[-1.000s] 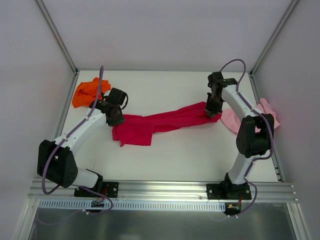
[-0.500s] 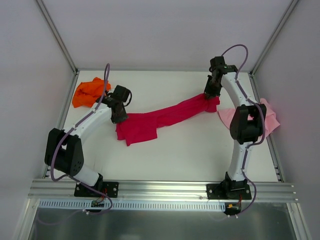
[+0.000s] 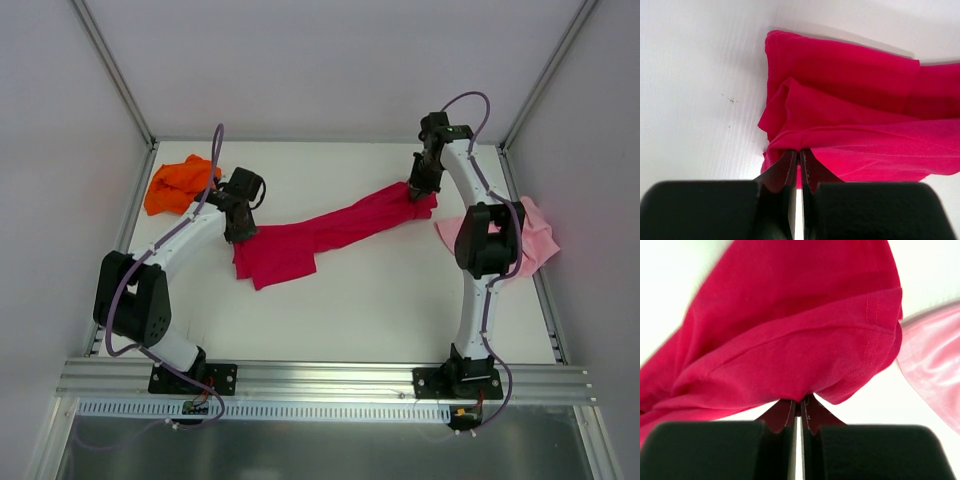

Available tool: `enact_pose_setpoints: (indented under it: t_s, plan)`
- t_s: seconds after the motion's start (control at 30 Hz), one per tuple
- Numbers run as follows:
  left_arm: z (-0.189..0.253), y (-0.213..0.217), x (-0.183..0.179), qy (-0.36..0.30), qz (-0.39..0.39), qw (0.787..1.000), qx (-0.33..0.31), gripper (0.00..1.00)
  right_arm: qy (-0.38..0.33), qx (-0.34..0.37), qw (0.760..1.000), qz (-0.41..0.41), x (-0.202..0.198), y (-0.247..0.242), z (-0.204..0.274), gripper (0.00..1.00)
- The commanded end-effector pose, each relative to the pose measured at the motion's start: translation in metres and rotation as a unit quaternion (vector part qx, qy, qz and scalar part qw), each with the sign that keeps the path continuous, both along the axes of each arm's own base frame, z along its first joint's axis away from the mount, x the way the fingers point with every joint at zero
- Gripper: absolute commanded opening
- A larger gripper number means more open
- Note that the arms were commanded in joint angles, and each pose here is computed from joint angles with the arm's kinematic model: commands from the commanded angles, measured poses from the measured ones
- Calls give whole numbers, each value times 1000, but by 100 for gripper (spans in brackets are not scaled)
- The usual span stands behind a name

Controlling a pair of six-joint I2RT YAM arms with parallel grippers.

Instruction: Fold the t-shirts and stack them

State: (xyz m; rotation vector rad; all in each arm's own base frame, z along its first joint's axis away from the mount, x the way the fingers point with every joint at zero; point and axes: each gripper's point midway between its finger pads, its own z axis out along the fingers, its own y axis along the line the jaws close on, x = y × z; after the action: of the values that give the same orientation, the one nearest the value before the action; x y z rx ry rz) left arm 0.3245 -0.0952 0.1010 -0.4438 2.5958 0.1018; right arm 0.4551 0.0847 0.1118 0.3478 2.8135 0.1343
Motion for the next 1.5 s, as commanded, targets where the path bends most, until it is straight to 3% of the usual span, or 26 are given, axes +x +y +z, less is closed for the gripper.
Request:
enact_pose_setpoints:
  t_s: [0.0, 0.13, 0.23, 0.37, 0.53, 0.57, 0.6, 0.63, 0.7, 0.8, 1.0, 1.27, 1.47]
  plan:
    - [23, 9, 7, -36, -1, 999, 8, 0, 23, -4, 1000, 16, -26, -8, 25, 1]
    - [33, 10, 3, -48, -8, 999, 1, 0, 43, -9, 999, 30, -68, -14, 34, 1]
    - [34, 9, -1, -46, -18, 999, -2, 0, 117, -23, 992, 50, -111, -19, 29, 1]
    - [39, 6, 1, -53, -27, 998, -7, 0, 122, -17, 992, 23, -169, -25, 26, 1]
    - [48, -6, 8, -57, -48, 997, -29, 0, 153, 14, 988, 21, -211, -14, 4, 1]
    - [49, -6, 8, -56, -50, 997, -29, 0, 164, 15, 986, 35, -217, -9, 0, 9]
    - [54, -8, 10, -60, -54, 996, -32, 0, 179, 10, 983, 44, -226, -9, -7, 44]
    - [55, -8, 10, -61, -56, 996, -32, 0, 179, 0, 982, 61, -230, -10, -9, 53]
    - [60, -8, 11, -65, -59, 996, -30, 0, 171, -11, 983, 72, -236, -8, -10, 58]
    - [61, -6, 11, -66, -59, 996, -27, 0, 162, -4, 984, 71, -235, -4, -10, 66]
    - [57, -7, 7, -60, -59, 996, -29, 0, 150, -19, 986, 76, -224, -3, -6, 63]
    - [61, -6, 4, -67, -57, 996, -35, 0, 104, -180, 974, 91, -197, -39, -13, 64]
    - [61, -6, -4, -60, -60, 996, -39, 0, 108, -197, 973, 49, -157, -45, -32, 63]
